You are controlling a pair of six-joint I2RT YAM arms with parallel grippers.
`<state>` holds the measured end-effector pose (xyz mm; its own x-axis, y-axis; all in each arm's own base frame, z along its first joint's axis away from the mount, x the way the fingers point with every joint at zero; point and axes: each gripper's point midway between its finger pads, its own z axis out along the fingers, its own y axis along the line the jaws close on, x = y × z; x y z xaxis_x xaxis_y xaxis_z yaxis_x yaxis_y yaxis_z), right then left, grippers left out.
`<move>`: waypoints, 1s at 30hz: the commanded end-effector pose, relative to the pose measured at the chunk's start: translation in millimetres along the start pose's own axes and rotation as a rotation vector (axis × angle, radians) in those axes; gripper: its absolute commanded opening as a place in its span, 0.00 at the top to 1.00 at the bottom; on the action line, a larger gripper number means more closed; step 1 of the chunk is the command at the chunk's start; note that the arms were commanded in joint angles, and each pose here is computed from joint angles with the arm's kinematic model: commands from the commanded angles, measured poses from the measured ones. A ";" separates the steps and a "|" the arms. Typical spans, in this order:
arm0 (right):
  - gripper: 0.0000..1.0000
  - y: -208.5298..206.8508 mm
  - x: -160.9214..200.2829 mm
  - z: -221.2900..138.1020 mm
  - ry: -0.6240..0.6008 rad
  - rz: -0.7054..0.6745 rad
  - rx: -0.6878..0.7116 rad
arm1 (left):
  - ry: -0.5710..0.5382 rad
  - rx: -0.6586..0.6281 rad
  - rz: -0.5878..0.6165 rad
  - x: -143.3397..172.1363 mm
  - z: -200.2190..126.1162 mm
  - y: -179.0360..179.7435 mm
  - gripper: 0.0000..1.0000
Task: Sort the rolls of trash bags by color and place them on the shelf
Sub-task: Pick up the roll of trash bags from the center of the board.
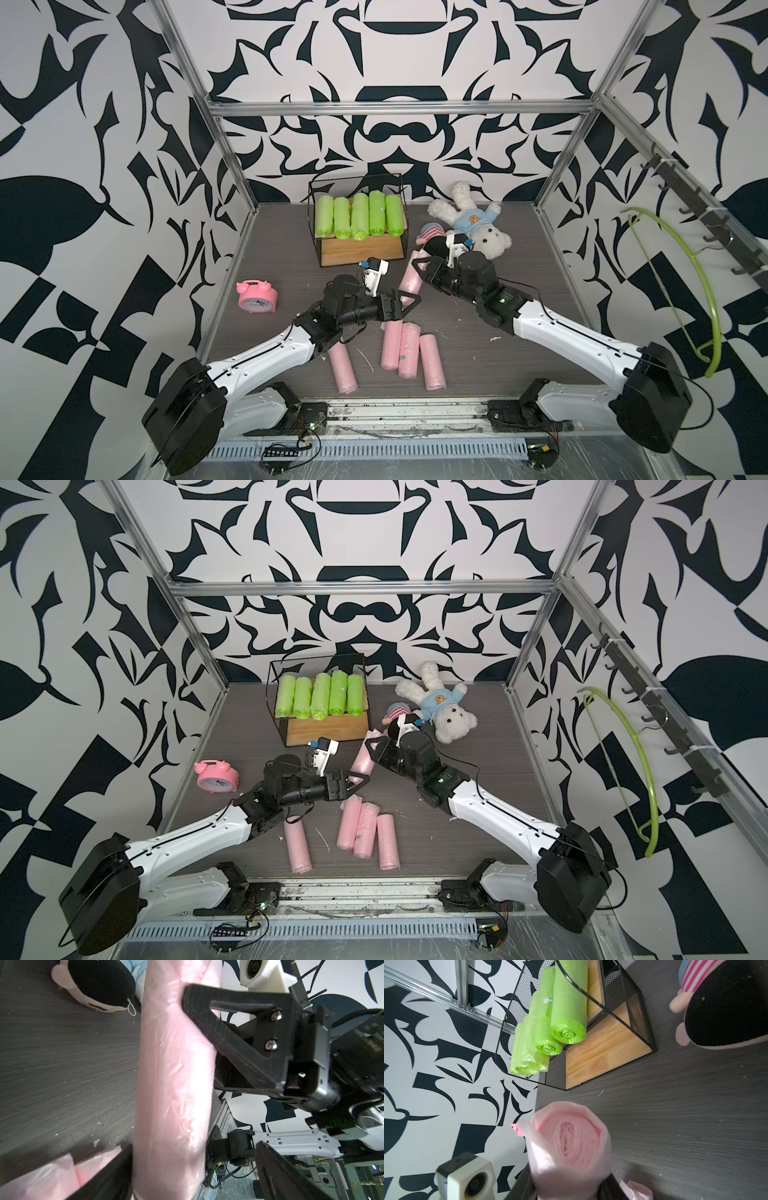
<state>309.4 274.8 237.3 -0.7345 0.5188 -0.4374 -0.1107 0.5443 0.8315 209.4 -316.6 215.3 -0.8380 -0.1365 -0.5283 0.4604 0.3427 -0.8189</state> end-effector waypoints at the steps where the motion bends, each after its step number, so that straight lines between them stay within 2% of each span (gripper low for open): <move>1: 0.62 55.8 -18.3 -11.3 -0.045 0.035 -0.192 | -0.022 0.048 0.033 -5.2 0.8 -11.5 0.16; 8: 0.62 60.9 -17.6 -14.5 -0.038 0.041 -0.216 | -0.076 0.013 0.052 -18.2 3.7 -6.9 0.39; 12: 0.62 57.4 -17.1 -12.0 -0.030 0.032 -0.199 | -0.072 -0.013 0.083 -21.5 6.0 -5.4 0.51; 16: 0.60 45.9 -18.8 -8.1 -0.029 0.026 -0.169 | -0.047 -0.066 0.140 -22.7 4.1 0.5 0.69; 19: 0.56 37.2 -17.7 -5.4 -0.027 0.011 -0.140 | -0.043 -0.118 0.181 -23.9 -1.6 9.3 0.72; 21: 0.47 32.9 -16.8 -3.4 -0.019 -0.002 -0.122 | -0.039 -0.160 0.207 -24.9 -6.6 17.0 0.74; 25: 0.32 23.8 -21.4 -8.3 -0.011 -0.082 -0.078 | -0.039 -0.336 0.247 -24.8 -23.3 49.0 0.77; 30: 0.22 8.2 -20.3 -20.9 0.007 -0.273 0.038 | -0.066 -0.695 0.350 -32.8 -58.5 107.9 0.79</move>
<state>313.5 264.5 235.1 -0.7419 0.4250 -0.5186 -0.1754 0.6235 0.7619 250.6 -258.5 165.9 -0.7154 -0.0323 -0.6980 0.4539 0.7379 -0.4994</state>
